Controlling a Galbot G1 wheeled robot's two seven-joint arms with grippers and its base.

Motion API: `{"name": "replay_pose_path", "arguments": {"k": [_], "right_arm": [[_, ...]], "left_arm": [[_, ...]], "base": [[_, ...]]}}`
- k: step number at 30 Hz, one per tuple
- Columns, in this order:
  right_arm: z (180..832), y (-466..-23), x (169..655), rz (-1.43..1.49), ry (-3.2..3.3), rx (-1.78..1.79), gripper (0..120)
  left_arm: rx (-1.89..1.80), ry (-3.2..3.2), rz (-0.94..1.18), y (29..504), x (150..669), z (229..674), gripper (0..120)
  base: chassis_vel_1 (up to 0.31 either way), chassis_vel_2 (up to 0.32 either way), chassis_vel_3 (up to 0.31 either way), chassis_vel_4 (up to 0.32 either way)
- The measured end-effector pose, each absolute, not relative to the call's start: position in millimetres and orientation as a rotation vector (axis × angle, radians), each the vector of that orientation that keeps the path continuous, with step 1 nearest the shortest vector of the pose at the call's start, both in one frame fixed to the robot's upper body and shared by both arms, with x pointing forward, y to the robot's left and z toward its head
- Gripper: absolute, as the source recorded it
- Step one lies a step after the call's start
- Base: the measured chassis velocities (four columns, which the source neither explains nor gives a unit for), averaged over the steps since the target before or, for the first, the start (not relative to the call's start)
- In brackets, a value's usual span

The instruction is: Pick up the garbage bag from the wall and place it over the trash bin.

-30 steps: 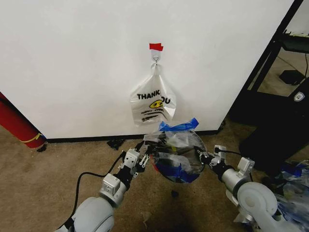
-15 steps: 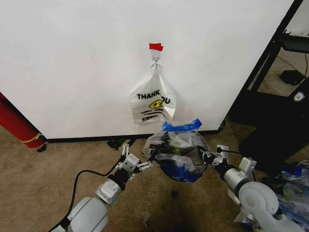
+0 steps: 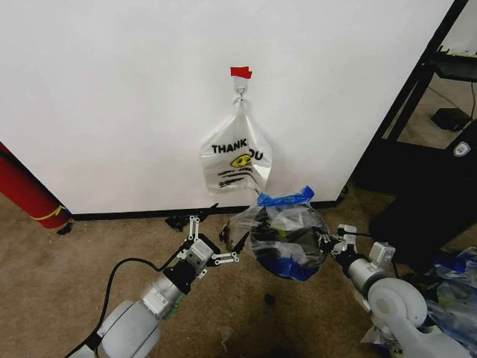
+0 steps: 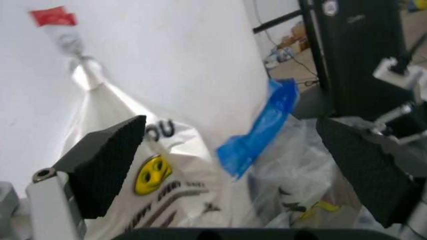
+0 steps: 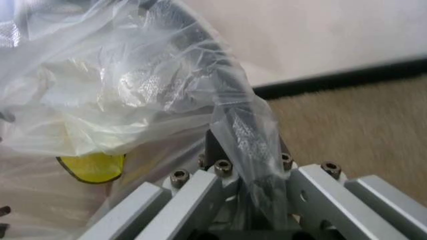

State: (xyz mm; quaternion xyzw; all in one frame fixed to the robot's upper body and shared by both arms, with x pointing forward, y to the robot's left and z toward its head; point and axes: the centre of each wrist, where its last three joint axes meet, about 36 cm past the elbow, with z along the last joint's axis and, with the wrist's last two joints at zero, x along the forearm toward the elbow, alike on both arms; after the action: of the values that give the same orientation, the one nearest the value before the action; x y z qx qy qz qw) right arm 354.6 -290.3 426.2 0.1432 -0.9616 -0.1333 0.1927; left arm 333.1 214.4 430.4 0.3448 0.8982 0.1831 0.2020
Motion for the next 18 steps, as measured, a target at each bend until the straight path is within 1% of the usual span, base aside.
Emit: {"name": "replay_pose_path", "arguments": {"k": [9, 13, 14, 18], "right_arm": [[430.6, -281.2, 350.4, -0.136, -2.796, 0.595, 0], [431.4, -276.6, 347.8, -0.094, -2.810, 0.643, 0], [431.4, -276.6, 347.8, -0.094, -2.810, 0.643, 0], [433.7, -274.4, 347.0, -0.075, -2.817, 0.675, 0]], "left_arm": [[0.981, 2.382, 0.658, 204.4, 363.9, 413.2, 100], [0.958, 2.364, 0.715, 205.9, 374.3, 411.2, 94], [0.958, 2.364, 0.715, 205.9, 374.3, 411.2, 94], [0.892, 2.375, 0.717, 203.8, 380.6, 411.1, 82]], "base": [[0.000, 0.000, 0.000, 0.000], [0.000, 0.000, 0.000, 0.000], [0.000, 0.000, 0.000, 0.000], [0.000, 0.000, 0.000, 0.000]]}}
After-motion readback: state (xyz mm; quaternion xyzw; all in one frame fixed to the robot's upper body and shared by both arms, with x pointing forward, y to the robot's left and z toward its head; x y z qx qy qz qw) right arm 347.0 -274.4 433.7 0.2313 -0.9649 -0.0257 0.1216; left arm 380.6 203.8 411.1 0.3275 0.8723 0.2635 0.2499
